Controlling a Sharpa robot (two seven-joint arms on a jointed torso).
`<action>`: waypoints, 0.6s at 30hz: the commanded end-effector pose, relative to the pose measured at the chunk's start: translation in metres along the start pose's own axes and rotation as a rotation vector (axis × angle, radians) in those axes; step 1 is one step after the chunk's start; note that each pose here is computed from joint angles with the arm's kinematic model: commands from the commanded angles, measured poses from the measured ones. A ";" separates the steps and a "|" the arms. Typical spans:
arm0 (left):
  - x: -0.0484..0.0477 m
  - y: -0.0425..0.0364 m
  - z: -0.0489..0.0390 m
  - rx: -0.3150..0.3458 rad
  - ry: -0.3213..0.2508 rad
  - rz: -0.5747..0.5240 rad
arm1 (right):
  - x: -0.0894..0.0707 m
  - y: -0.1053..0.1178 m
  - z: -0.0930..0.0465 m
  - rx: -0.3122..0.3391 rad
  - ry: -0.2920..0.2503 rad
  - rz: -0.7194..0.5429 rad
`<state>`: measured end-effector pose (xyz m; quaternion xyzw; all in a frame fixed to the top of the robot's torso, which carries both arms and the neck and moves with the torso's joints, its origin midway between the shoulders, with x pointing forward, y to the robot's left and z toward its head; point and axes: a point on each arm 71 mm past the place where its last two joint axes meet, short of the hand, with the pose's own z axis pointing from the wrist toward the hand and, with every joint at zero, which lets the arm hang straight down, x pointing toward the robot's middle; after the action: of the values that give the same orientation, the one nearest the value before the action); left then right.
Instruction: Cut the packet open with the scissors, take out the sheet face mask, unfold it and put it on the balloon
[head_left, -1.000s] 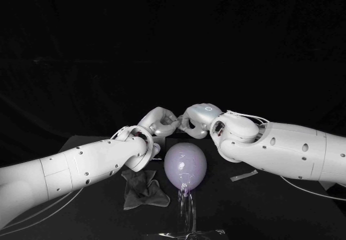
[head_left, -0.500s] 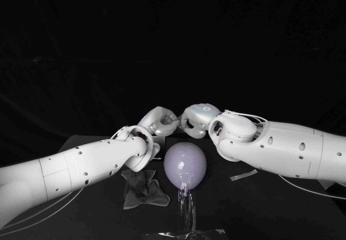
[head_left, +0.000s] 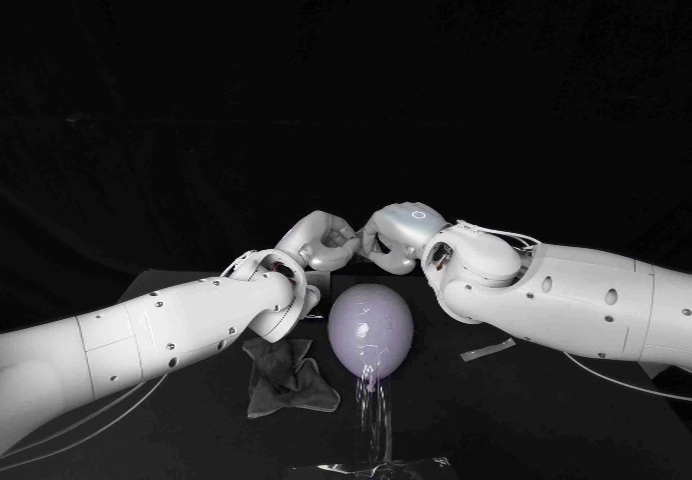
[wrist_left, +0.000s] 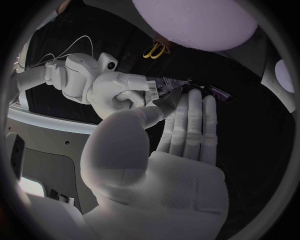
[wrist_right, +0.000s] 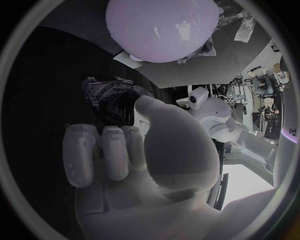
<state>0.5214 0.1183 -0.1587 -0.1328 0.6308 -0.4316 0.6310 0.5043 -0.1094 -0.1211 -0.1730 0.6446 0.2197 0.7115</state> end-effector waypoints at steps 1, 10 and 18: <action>-0.0008 -0.0039 0.0009 0.026 -0.003 -0.004 | -0.007 0.002 -0.003 -0.036 -0.086 0.007; -0.0012 0.0001 0.0024 0.005 0.010 0.000 | -0.017 0.006 -0.019 -0.086 -0.169 0.066; -0.0017 0.0032 0.0036 -0.009 0.018 0.004 | -0.028 0.007 -0.033 -0.118 -0.240 0.100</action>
<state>0.5261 0.1219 -0.1598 -0.1328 0.6345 -0.4259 0.6312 0.4752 -0.1251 -0.1022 -0.1532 0.5786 0.2891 0.7471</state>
